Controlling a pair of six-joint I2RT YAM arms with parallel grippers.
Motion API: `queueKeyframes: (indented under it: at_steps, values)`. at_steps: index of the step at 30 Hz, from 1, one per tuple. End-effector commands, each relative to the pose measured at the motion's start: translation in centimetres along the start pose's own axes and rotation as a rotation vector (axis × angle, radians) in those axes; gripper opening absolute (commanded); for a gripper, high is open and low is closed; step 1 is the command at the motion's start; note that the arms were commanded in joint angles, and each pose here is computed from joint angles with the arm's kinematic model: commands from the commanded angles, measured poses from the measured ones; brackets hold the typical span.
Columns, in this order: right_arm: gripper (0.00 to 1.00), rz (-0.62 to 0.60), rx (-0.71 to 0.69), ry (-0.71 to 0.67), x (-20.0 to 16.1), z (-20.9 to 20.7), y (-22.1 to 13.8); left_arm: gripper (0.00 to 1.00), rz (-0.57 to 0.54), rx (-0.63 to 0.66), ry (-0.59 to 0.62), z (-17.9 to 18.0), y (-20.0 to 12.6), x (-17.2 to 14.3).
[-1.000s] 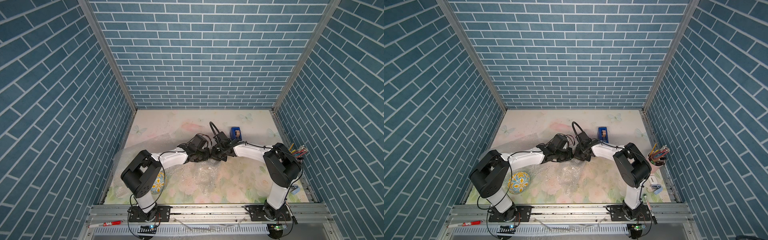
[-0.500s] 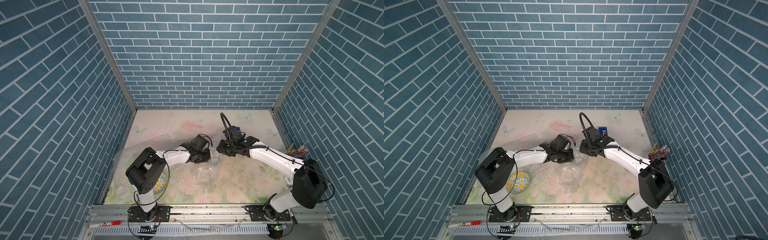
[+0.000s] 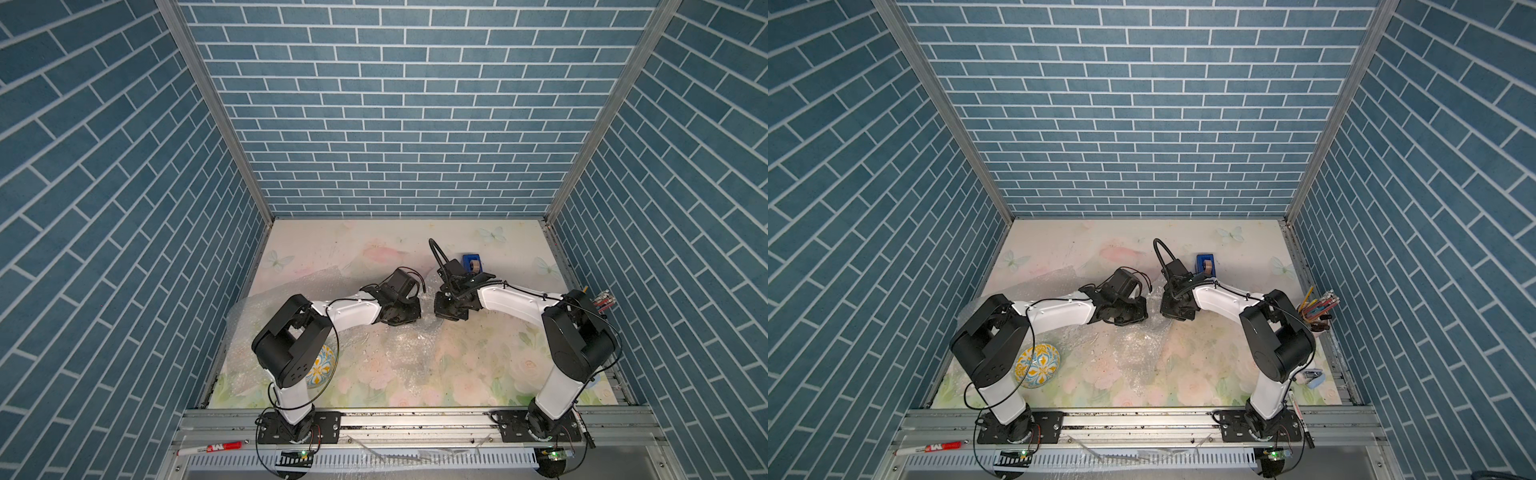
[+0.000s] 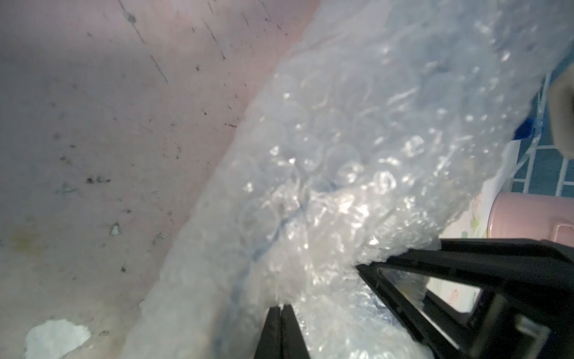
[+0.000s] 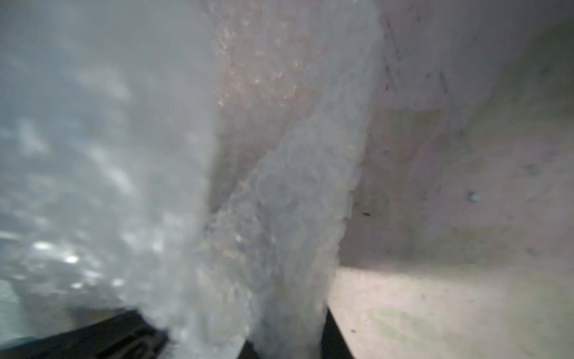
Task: Wrap bowls in bubble wrap
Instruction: Wrap the bowl in bubble wrap.
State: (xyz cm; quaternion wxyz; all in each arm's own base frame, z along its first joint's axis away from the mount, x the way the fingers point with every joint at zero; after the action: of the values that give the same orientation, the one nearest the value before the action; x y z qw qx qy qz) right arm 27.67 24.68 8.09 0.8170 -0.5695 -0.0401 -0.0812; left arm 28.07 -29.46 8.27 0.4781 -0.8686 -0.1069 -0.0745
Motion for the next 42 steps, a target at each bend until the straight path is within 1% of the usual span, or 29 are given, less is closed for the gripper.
queueKeyframes:
  at_steps: [1,4,10,14,18,23,27,29,35,37,40,42]
  values:
    - [0.1,0.014,0.031,0.043,-0.6,0.4,0.8,0.07,0.007,0.034,0.017,0.5,0.2,0.4]
    - [0.01,0.01,0.034,0.098,-1.4,0.4,1.0,0.07,0.001,0.031,0.026,0.3,-0.1,0.7]
    - [0.0,-0.035,0.068,0.205,-2.7,1.9,1.2,0.07,-0.004,0.033,0.037,-0.1,-0.3,1.1]
    - [0.0,-0.04,0.079,0.234,-3.1,2.8,1.7,0.07,0.003,0.06,0.033,0.5,-0.2,0.8]
    - [0.0,-0.055,0.068,0.226,-3.2,2.8,0.8,0.07,0.021,0.097,0.026,1.5,0.1,0.2]
    - [0.23,-0.129,0.011,0.176,-2.0,1.6,-2.2,0.06,0.03,0.111,0.02,2.0,0.3,-0.1]
    - [0.42,-0.193,0.004,0.152,0.0,0.4,-5.4,0.06,0.033,0.119,0.021,2.3,0.2,-0.3]
    - [0.49,-0.202,0.004,0.141,1.1,0.0,-6.3,0.06,0.035,0.123,0.021,2.5,0.3,-0.4]
    - [0.61,-0.186,0.015,0.106,3.8,0.4,-6.9,0.06,0.035,0.119,0.023,2.3,0.3,-0.3]
    - [0.64,-0.175,0.022,0.116,4.6,0.6,-6.5,0.06,0.035,0.114,0.023,2.2,0.3,-0.2]
    - [0.72,-0.18,0.027,0.11,6.2,1.0,-5.8,0.06,0.039,0.112,0.023,2.2,0.4,-0.3]
    - [0.73,-0.165,0.006,0.103,7.3,1.1,-5.0,0.06,0.043,0.114,0.024,2.3,0.5,-0.4]
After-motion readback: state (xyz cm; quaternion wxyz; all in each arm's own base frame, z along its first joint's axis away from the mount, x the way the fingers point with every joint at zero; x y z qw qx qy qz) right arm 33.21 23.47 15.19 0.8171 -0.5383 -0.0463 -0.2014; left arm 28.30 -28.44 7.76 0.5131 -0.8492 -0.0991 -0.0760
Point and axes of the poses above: each gripper's point midway between its finger pads, its own y axis out along the fingers, its own z axis along the line the jaws close on, x = y × z, the point moved 4 cm from there along -y, back along the fingers
